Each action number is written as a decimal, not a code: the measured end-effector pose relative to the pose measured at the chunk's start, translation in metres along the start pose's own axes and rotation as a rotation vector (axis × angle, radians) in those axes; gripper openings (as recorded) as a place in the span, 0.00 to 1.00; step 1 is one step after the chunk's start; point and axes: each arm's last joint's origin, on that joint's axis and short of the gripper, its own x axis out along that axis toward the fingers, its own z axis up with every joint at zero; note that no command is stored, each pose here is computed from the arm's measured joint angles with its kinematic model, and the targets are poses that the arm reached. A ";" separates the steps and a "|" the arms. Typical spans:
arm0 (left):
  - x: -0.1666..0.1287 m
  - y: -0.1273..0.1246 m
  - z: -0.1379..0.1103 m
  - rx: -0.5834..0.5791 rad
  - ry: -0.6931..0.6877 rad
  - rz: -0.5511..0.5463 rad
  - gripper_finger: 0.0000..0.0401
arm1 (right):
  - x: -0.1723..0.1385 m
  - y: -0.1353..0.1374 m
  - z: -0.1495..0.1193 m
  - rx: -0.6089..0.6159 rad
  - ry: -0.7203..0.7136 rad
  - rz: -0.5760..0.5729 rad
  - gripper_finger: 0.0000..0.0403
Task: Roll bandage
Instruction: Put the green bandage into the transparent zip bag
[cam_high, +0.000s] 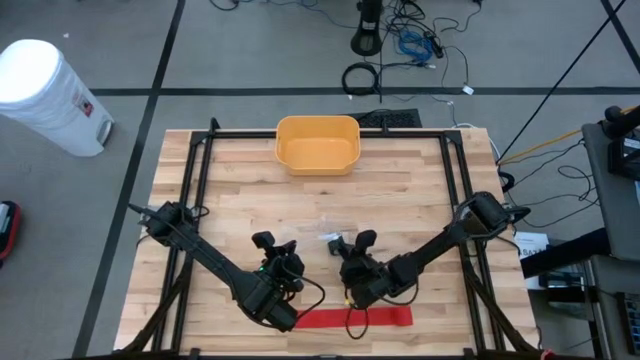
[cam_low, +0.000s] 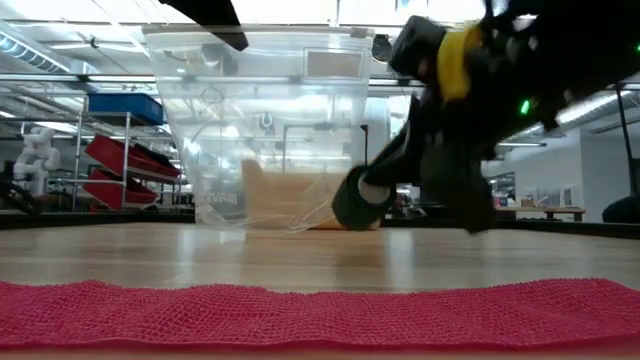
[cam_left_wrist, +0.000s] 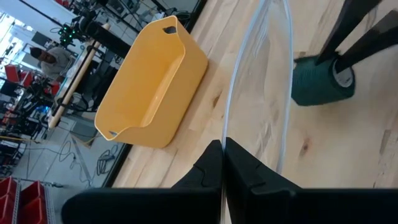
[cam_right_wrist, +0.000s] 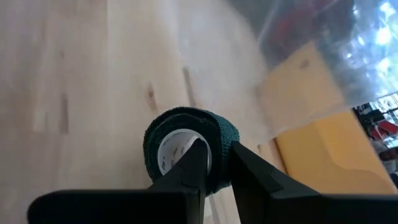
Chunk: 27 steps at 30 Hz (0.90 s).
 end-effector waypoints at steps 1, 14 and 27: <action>0.000 0.000 0.000 0.000 0.000 0.000 0.01 | -0.005 -0.002 0.003 0.012 -0.016 -0.006 0.12; 0.000 0.001 0.001 0.003 -0.012 0.008 0.01 | -0.079 -0.045 0.044 0.178 -0.210 0.059 0.12; 0.001 -0.001 0.003 -0.027 -0.026 -0.002 0.01 | -0.102 -0.071 0.078 0.368 -0.410 0.115 0.12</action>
